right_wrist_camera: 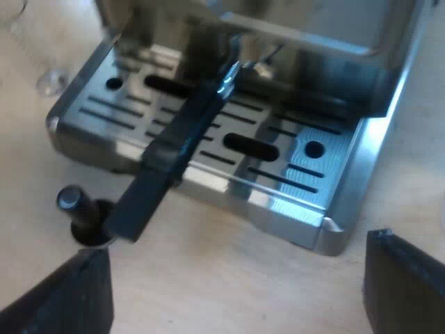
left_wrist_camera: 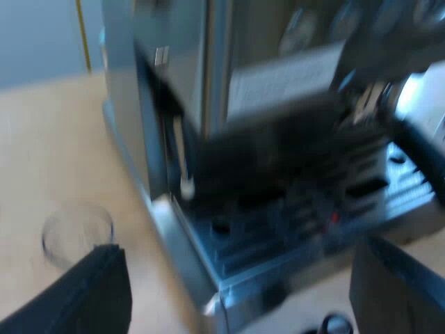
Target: Pour the beans into the coffee machine
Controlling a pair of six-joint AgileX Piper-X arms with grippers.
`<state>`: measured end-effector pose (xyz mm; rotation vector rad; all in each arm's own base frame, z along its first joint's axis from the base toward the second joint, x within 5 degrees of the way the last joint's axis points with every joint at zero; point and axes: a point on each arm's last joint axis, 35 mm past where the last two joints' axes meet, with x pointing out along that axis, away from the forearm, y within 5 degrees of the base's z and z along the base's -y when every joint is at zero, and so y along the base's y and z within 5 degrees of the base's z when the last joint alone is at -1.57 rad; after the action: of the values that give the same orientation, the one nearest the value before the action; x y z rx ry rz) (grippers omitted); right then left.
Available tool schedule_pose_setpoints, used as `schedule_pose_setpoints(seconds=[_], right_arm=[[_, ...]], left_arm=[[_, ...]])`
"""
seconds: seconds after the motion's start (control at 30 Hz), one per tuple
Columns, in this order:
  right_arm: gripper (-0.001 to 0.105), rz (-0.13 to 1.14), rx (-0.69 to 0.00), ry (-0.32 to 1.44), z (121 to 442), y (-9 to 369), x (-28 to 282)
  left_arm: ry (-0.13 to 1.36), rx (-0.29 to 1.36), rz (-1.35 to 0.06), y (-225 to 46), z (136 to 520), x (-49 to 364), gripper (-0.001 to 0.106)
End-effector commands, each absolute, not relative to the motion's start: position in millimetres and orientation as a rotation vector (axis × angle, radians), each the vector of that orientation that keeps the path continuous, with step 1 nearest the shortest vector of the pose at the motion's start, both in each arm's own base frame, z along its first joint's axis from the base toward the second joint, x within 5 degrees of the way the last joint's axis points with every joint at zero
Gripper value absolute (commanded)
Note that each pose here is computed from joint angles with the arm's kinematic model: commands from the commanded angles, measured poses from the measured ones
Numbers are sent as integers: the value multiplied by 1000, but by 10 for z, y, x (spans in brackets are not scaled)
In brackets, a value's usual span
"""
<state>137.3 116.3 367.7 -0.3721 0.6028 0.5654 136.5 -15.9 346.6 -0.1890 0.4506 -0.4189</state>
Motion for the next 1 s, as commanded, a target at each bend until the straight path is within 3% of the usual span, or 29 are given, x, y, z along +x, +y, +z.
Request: schedule_pose_setpoints(seconds=[0.03,0.17,0.27,0.5,0.67,1.0], right_arm=[[79,537,-299,616,3743,973,1478],[79,431,-215,650,3734,685,1624],[79,371,-193,636,3766,546,1628],[79,243,-231,570,3892,235,1427],[79,227,-313,526,3964,146,1130],[79,215,-316,428,4030,71,503]], left_arm=[[394,-183,-445,-180,3681,1314,67],[358,-175,-448,-180,3808,1289,67],[350,-172,-441,-177,3851,1277,67],[417,-179,-385,-159,3787,1176,67],[415,-157,-273,-117,3787,973,67],[273,-134,-240,-88,3835,302,67]])
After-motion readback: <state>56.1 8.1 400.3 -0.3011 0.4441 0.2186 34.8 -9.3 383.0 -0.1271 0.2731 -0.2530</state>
